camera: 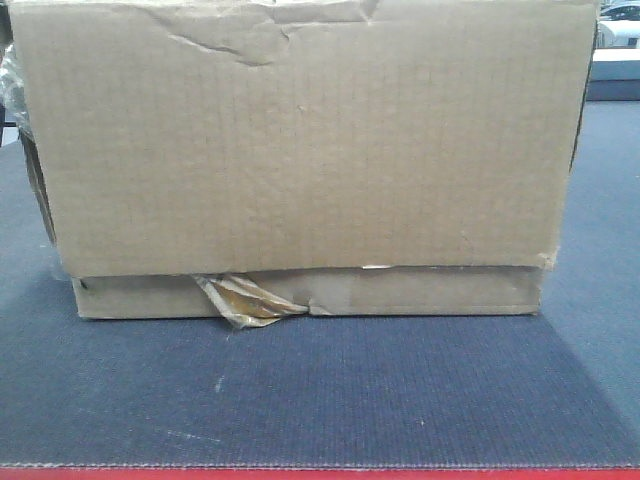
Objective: Grab carton from right shelf to conveyor
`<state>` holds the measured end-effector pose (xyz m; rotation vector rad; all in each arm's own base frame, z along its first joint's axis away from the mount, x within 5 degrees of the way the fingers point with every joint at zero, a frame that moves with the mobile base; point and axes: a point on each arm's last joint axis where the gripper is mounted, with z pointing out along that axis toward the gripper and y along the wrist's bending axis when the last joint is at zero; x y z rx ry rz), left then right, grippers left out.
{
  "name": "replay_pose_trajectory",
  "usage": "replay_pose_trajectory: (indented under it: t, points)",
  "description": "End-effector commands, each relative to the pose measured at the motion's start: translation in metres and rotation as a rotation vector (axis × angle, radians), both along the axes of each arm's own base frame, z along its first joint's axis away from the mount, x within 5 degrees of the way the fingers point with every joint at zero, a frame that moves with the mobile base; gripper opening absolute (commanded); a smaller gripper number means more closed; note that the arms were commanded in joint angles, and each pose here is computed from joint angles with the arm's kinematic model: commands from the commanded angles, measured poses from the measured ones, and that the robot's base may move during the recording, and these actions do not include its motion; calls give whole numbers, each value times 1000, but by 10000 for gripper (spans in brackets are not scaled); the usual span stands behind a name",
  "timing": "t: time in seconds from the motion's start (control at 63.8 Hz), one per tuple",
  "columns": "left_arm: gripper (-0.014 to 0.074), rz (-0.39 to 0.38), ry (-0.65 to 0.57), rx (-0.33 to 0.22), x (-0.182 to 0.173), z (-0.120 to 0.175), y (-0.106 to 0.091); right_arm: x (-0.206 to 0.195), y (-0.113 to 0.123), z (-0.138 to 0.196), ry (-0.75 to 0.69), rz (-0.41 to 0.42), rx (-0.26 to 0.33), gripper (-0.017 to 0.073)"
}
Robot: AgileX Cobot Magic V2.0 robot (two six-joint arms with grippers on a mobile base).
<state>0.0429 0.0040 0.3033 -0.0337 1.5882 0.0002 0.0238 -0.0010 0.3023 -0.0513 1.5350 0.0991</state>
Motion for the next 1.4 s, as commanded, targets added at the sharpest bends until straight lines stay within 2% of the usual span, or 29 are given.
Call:
replay_pose_trajectory:
  t: [0.0, 0.627, 0.737, 0.8, 0.878, 0.988, 1.097, 1.192, 1.239, 1.286, 1.38]
  points:
    - [15, -4, -27, 0, -1, 2, 0, -1, -1, 2, -27, -7, -13, -79]
    - [15, -4, -27, 0, 0, 1, 0, -1, -1, 2, -27, -7, -13, -79]
    - [15, -13, -24, -24, 0, 1, -1, -1, -1, 2, -27, -7, -13, -79]
    - [15, -14, -25, 9, -1, 0, -2, -1, -1, 2, -27, -7, -13, -79]
    - [15, -26, -29, 60, -1, -7, -4, -1, -1, 2, -27, -7, -13, -79]
    - [15, -3, -69, 24, 3, -31, -4, -1, -1, 2, -27, -7, -13, -79]
    - [15, 17, -140, 26, 6, -58, -2, -1, -1, 2, -27, -7, -13, -79]
    - [15, 20, -128, 25, 13, -86, -2, -1, -1, 2, -27, -7, -13, -79]
    - [15, 23, -175, 26, 12, -84, -2, -1, -1, 2, -27, -7, -13, -79]
    - [15, 20, -104, 24, 13, -90, -2, -1, -1, 2, -27, -7, -13, -79]
    - [15, 19, -97, 24, 13, -91, -2, -1, -1, 2, -27, -7, -13, -79]
